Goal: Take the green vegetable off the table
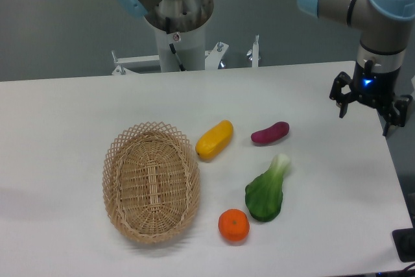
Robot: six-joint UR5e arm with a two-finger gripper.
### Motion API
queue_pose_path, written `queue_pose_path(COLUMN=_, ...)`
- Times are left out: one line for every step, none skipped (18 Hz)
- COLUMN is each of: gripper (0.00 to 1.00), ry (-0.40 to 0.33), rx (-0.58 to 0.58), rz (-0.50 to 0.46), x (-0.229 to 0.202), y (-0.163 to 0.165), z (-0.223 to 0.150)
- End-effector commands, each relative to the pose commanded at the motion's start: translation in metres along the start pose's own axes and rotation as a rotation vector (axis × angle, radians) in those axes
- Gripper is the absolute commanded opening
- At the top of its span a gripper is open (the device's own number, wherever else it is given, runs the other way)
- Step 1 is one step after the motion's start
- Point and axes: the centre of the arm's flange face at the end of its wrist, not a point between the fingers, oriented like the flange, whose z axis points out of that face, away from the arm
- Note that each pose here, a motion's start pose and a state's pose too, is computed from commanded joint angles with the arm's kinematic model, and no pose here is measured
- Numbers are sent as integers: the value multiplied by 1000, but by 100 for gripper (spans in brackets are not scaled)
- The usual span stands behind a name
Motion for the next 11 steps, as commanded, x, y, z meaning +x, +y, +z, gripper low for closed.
queue_pose_path(gripper=100, ry=3, rx=-2, rz=-2, x=1, y=0, z=1)
queue_pose_path(gripper=100, ry=6, rx=-2, rz=-1, x=2, y=1, z=3)
queue_pose_path(gripper=100, ry=6, rx=-3, rz=-1, x=2, y=0, z=2)
queue_pose_path(gripper=100, ry=6, rx=-1, rz=1, x=2, y=-1, z=2)
queue_pose_path(gripper=100, ry=8, rx=0, rz=-1, x=2, y=-1, z=3)
queue_pose_path(gripper=100, ry=9, rx=1, rz=-3, x=2, y=0, z=3)
queue_pose_path(gripper=100, ry=11, rx=1, rz=-3, x=3, y=-1, z=4)
queue_pose_path(gripper=100, ry=14, rx=1, rz=-6, x=4, y=0, z=6)
queue_pose_path(gripper=100, ry=18, rx=1, rz=-17, x=5, y=0, z=8)
queue_pose_path(gripper=100, ry=28, rx=2, rz=-32, x=9, y=0, z=12)
queue_pose_path(gripper=100, ry=33, rx=2, rz=-47, x=10, y=-1, z=15)
